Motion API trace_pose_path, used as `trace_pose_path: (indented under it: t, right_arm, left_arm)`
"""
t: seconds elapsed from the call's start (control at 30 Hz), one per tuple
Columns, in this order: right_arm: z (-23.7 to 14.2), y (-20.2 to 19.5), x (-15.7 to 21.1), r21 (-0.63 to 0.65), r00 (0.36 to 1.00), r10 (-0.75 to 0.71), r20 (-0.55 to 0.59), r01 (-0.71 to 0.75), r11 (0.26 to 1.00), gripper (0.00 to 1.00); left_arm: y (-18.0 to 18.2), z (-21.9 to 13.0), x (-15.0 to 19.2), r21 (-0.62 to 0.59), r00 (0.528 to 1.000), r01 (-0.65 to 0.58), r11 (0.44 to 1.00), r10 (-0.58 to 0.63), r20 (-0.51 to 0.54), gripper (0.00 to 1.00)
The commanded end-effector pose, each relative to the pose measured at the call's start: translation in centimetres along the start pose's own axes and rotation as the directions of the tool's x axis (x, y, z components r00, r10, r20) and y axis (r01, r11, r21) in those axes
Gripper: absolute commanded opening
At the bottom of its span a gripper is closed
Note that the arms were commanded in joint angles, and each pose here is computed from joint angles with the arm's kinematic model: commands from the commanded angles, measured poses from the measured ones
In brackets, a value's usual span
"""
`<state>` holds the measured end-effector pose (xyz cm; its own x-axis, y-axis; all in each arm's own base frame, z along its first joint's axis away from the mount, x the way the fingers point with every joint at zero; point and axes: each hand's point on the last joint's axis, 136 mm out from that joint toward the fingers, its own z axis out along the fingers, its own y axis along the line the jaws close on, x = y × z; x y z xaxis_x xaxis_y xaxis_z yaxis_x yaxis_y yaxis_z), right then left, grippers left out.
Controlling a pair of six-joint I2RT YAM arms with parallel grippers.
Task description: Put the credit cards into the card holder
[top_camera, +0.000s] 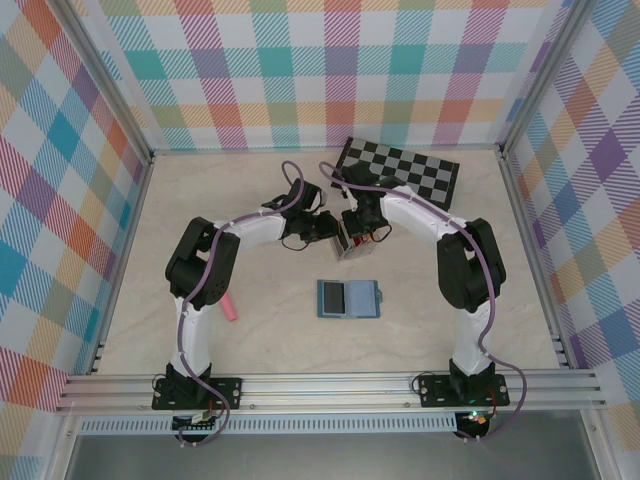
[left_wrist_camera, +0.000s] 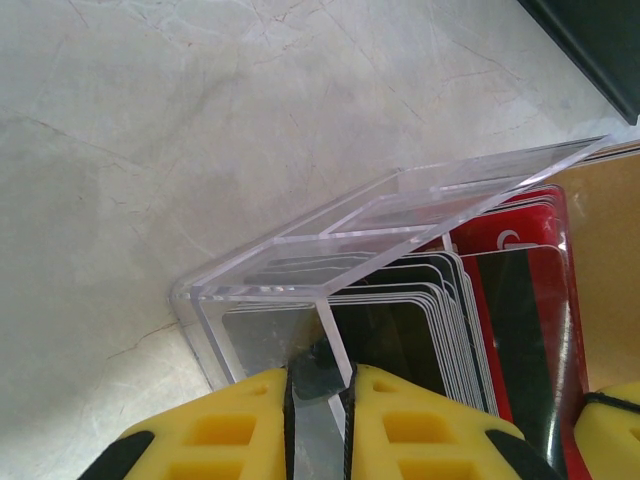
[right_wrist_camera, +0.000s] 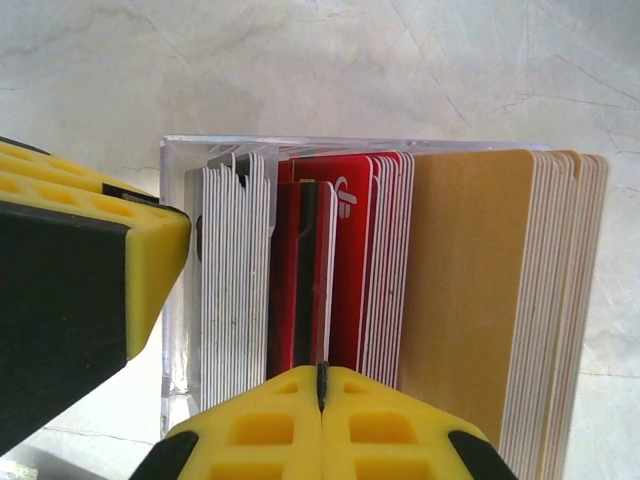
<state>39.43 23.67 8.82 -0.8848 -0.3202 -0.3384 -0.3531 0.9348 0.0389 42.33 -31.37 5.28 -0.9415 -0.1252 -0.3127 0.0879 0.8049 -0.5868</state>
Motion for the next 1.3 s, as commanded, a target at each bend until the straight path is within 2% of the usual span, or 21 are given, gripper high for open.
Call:
trace_pose_path:
  t: [0.0,0.37,0.73,0.87,0.93,1.1,1.27]
  right_arm:
    - [-1.0,0.9,0.1,-0.06,1.0,0.028,-0.013,-0.028,0.998,0.07]
    - [-0.3,1.6,0.1,-0.12,0.997,0.061,-0.043,-0.065,0.991,0.12]
    - [0.3,1.5,0.2,-0.119,0.995,0.068,-0.067,-0.076,0.99,0.16]
    - [-0.2,0.9,-0.1,-0.084,0.995,0.086,-0.046,-0.09,0.992,0.08]
    - [-1.2,1.1,-0.5,-0.115,0.995,0.093,-0.026,-0.096,0.989,0.06]
    - [-3.5,0.4,-0.3,-0.157,0.988,0.152,-0.021,-0.153,0.976,0.04]
    - [-4.1,0.2,1.2,-0.18,0.984,0.174,-0.046,-0.179,0.967,0.03]
  left_arm:
    - [6.1,1.8,5.4,-0.178,0.982,0.083,0.98,-0.111,-0.153,0.18]
    - [6.2,1.9,5.4,-0.176,0.981,0.089,0.98,-0.117,-0.155,0.18]
    - [6.1,1.9,5.4,-0.172,0.981,0.09,0.981,-0.117,-0.153,0.17]
    - [5.9,1.7,5.3,-0.164,0.982,0.091,0.982,-0.116,-0.151,0.17]
    - [5.8,1.6,5.5,-0.16,0.982,0.085,0.983,-0.11,-0.154,0.16]
    - [6.7,1.4,6.5,-0.185,0.979,0.051,0.981,-0.086,-0.187,0.14]
    - [7.5,1.0,7.9,-0.197,0.972,0.018,0.98,-0.064,-0.227,0.14]
